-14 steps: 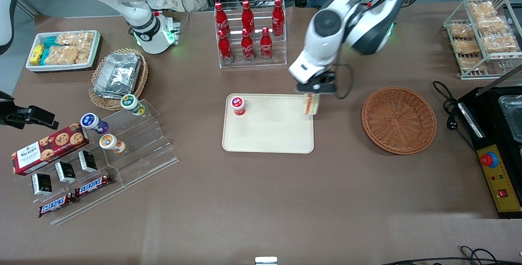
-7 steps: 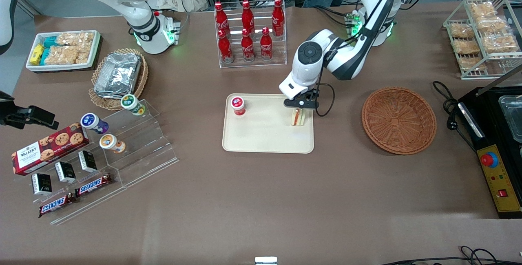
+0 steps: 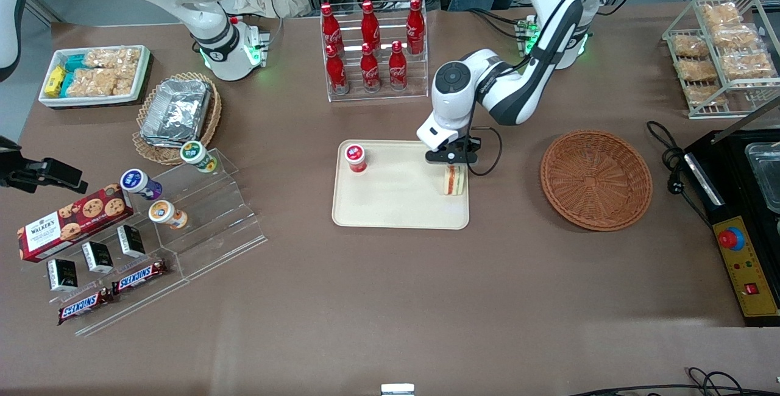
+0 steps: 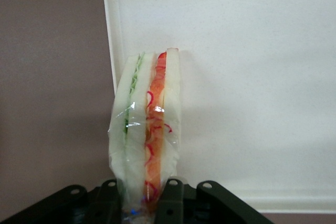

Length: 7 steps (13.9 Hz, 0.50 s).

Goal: Place sandwich from basket to tray
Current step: 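Lower the sandwich onto the white tray and open the left gripper, then raise the left gripper away from the sandwich on the tray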

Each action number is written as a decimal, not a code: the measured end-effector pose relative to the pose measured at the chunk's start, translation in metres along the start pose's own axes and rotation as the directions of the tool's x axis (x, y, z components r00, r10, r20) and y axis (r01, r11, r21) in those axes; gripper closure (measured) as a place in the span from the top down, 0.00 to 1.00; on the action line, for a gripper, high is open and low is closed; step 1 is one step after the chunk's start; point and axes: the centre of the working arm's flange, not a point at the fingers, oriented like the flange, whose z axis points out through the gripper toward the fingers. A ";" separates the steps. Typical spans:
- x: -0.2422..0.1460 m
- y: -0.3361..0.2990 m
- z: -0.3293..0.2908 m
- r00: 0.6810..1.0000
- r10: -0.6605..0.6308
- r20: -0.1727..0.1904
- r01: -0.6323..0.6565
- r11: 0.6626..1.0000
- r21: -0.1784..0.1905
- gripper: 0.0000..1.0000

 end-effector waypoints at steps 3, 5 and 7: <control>-0.002 0.005 0.007 1.000 0.000 -0.010 0.000 1.000 0.005 0.26; 0.000 0.006 0.004 1.000 -0.008 -0.014 0.008 1.000 0.004 0.46; 0.009 0.008 -0.006 0.999 -0.044 0.002 0.043 0.999 0.031 0.65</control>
